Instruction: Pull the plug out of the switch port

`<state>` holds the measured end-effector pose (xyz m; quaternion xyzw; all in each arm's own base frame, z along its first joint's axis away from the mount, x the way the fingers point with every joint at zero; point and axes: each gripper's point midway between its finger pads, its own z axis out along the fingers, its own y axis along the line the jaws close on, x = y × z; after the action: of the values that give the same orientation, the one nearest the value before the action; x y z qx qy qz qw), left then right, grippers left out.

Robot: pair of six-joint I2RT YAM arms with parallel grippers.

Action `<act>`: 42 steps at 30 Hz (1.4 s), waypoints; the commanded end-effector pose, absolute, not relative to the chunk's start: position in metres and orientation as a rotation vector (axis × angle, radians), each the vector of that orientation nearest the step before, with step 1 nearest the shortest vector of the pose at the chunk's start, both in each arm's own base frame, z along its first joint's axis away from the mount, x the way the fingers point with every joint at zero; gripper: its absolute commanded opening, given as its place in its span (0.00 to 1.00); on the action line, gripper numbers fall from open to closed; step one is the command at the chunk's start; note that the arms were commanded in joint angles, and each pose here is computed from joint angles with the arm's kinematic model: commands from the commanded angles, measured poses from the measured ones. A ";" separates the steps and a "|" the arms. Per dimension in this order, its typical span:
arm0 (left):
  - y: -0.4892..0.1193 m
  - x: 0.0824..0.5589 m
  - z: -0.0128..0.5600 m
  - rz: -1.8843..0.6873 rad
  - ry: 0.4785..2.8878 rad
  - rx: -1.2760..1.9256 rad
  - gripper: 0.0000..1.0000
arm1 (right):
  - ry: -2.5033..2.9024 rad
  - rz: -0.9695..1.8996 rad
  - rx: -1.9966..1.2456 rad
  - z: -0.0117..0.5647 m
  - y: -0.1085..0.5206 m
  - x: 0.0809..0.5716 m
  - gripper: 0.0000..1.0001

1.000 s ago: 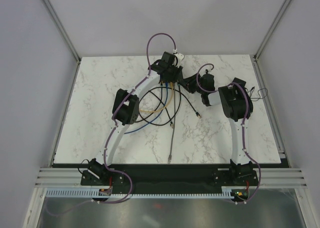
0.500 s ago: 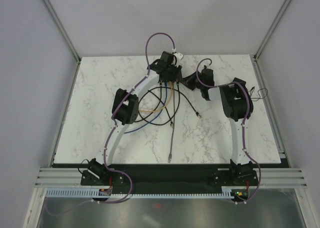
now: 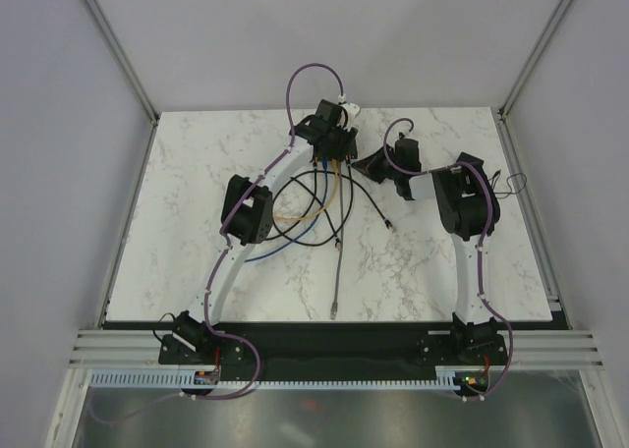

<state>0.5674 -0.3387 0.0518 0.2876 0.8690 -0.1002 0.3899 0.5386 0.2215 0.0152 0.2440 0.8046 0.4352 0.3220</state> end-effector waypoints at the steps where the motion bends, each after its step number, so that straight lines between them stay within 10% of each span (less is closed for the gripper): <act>1: -0.348 0.550 0.035 -0.303 2.283 0.738 0.60 | 2.248 1.086 0.621 -0.017 0.218 0.510 0.00; 10: -0.349 0.549 0.038 -0.316 2.279 0.737 0.60 | 2.147 1.138 0.647 -0.009 0.211 0.517 0.36; 16: -0.349 0.548 0.038 -0.320 2.281 0.738 0.60 | 2.138 1.169 0.647 -0.010 0.218 0.524 0.40; 32: -0.349 0.549 0.039 -0.321 2.277 0.742 0.60 | 2.170 1.176 0.659 -0.018 0.236 0.536 0.36; 42: -0.347 0.550 0.038 -0.309 2.281 0.736 0.60 | 2.219 1.184 0.701 -0.030 0.238 0.534 0.00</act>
<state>0.5663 -0.3391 0.0518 0.2862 0.8702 -0.1026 0.3876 0.5491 0.2365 0.0223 0.2288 0.7876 0.4748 0.3193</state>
